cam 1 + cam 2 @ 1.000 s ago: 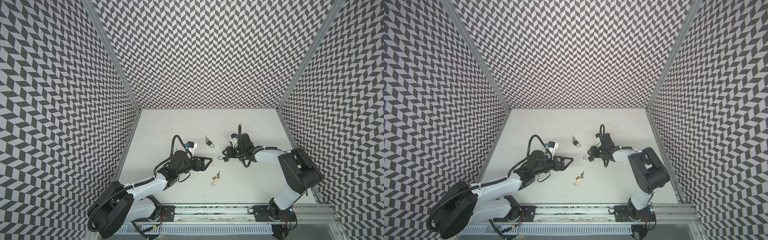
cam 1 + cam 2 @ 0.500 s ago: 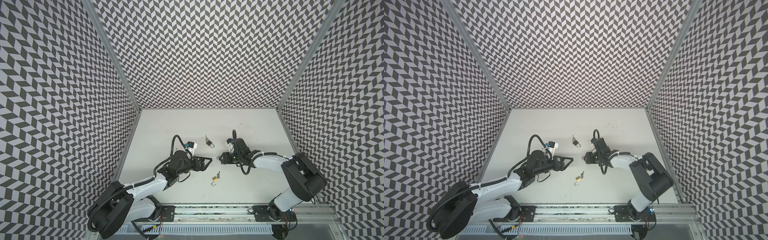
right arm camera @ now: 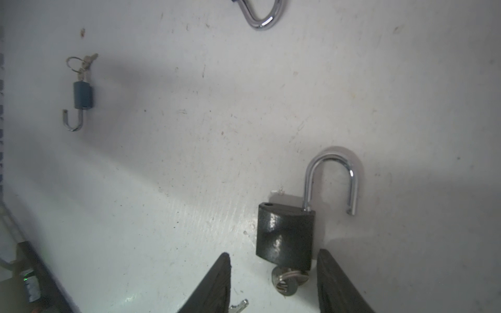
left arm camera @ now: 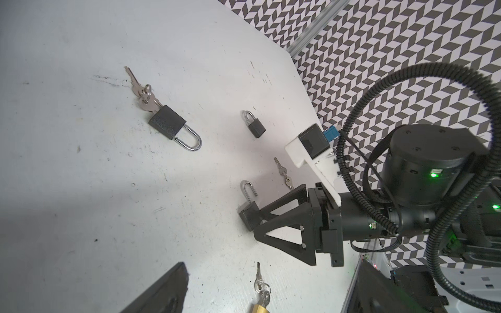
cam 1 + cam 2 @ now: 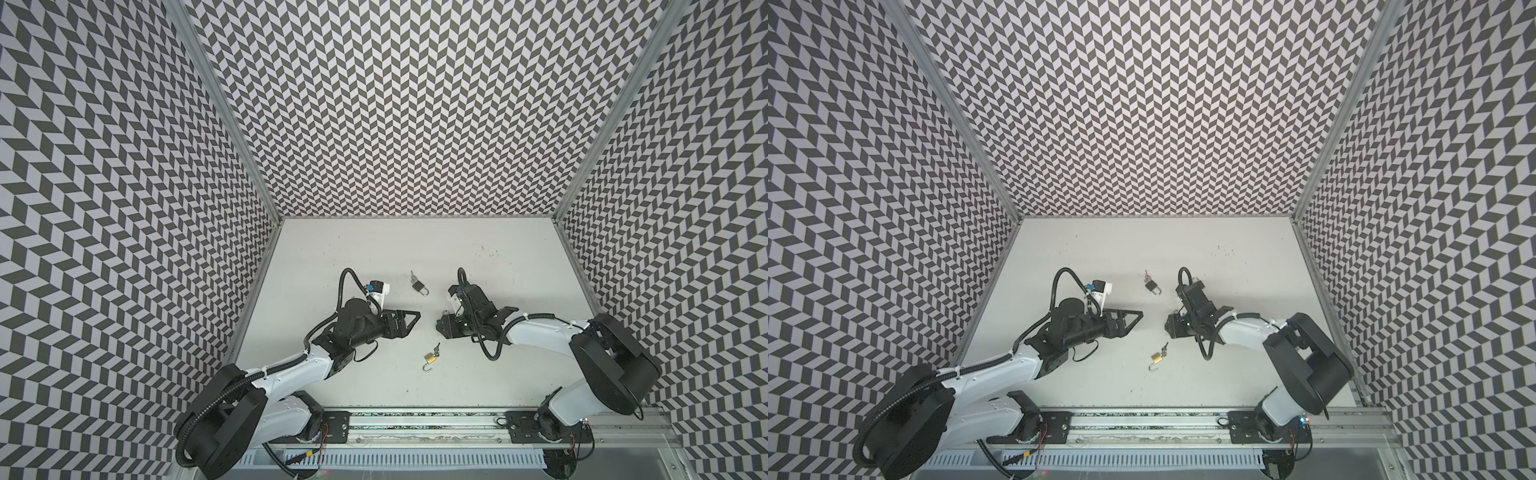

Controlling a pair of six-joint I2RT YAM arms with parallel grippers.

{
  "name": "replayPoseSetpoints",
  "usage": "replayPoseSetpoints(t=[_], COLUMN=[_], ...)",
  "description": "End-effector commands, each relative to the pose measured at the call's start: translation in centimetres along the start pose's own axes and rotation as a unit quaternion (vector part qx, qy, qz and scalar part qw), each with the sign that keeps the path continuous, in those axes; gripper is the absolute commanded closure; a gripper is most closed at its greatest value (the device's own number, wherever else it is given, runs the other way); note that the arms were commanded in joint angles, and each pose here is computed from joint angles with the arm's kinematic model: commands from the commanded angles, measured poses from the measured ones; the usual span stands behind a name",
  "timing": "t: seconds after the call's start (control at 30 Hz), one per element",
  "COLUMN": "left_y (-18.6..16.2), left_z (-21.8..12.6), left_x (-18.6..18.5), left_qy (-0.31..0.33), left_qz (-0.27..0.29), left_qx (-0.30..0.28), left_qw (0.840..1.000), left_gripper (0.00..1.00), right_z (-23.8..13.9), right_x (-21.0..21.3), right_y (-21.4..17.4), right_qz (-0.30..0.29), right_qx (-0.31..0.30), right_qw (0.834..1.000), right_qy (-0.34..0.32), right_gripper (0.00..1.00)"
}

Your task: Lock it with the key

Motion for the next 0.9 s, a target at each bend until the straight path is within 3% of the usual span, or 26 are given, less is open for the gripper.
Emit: replayPoseSetpoints(t=[0.0, 0.5, 0.87], left_y=[0.7, 1.9, 1.9], left_z=[-0.2, -1.1, -1.2], left_x=[-0.9, 0.5, 0.8], left_qy=[-0.017, -0.001, 0.003], left_qz=[0.003, -0.018, -0.020], left_qx=[-0.012, -0.034, -0.036], left_qw=[1.000, 0.999, 0.999], left_gripper=[0.03, 0.04, 0.05], right_z=[-0.2, 1.5, 2.1], right_x=[-1.1, 0.2, 0.2], right_y=[0.4, 0.2, -0.6], right_qz=[-0.024, -0.098, -0.121], right_qx=[-0.004, 0.022, 0.044], right_qw=[0.997, 0.983, 0.975], right_qy=[-0.071, -0.156, -0.181], right_gripper=[0.48, 0.46, 0.56])
Point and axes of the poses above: each gripper's point midway between its finger pads, its own z axis out along the fingers, its own x axis along the line the jaws close on, y = z × x, the point moved 3 cm from there along -z, back along the fingers, and after that the axes turned 8 degrees about -z, right-handed, at the moved point
